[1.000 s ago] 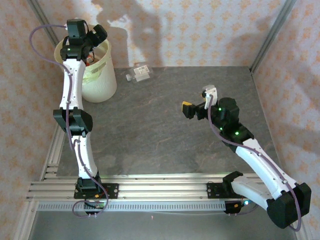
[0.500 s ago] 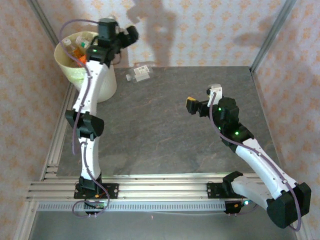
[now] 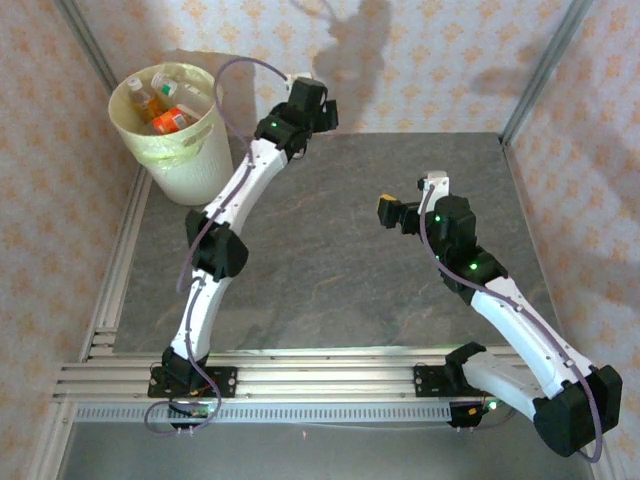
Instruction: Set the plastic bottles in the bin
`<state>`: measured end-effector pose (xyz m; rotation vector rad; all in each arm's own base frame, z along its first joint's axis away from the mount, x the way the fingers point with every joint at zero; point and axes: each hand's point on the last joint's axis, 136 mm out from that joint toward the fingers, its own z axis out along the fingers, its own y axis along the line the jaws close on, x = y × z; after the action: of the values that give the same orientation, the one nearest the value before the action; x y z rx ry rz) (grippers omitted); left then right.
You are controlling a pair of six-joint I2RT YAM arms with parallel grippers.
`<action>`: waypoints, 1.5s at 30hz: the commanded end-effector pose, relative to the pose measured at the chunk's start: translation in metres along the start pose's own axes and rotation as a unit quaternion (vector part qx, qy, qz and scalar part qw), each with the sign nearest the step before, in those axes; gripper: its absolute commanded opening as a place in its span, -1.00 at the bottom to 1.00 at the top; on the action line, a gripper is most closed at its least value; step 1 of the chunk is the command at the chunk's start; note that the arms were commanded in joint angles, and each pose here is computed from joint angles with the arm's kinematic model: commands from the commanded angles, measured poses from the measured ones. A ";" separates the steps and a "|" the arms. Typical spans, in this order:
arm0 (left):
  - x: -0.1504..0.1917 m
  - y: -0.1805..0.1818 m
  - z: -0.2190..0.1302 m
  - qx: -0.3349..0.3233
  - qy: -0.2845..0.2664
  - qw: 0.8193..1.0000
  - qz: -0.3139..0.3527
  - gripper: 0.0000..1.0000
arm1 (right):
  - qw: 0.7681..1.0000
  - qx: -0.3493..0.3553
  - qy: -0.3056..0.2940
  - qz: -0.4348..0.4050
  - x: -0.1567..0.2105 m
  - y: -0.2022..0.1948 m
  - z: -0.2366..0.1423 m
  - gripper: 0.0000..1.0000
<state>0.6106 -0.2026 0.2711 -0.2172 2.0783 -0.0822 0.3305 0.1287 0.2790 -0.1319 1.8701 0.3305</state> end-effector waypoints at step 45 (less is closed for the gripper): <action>0.141 0.074 0.101 -0.025 0.197 0.976 -0.091 1.00 | 0.997 0.026 0.023 0.073 0.016 -0.008 0.011 0.98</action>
<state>0.6594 -0.1469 0.0956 -0.4329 2.3194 -0.2078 0.3340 0.1244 0.2548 -0.0201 1.9634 0.3457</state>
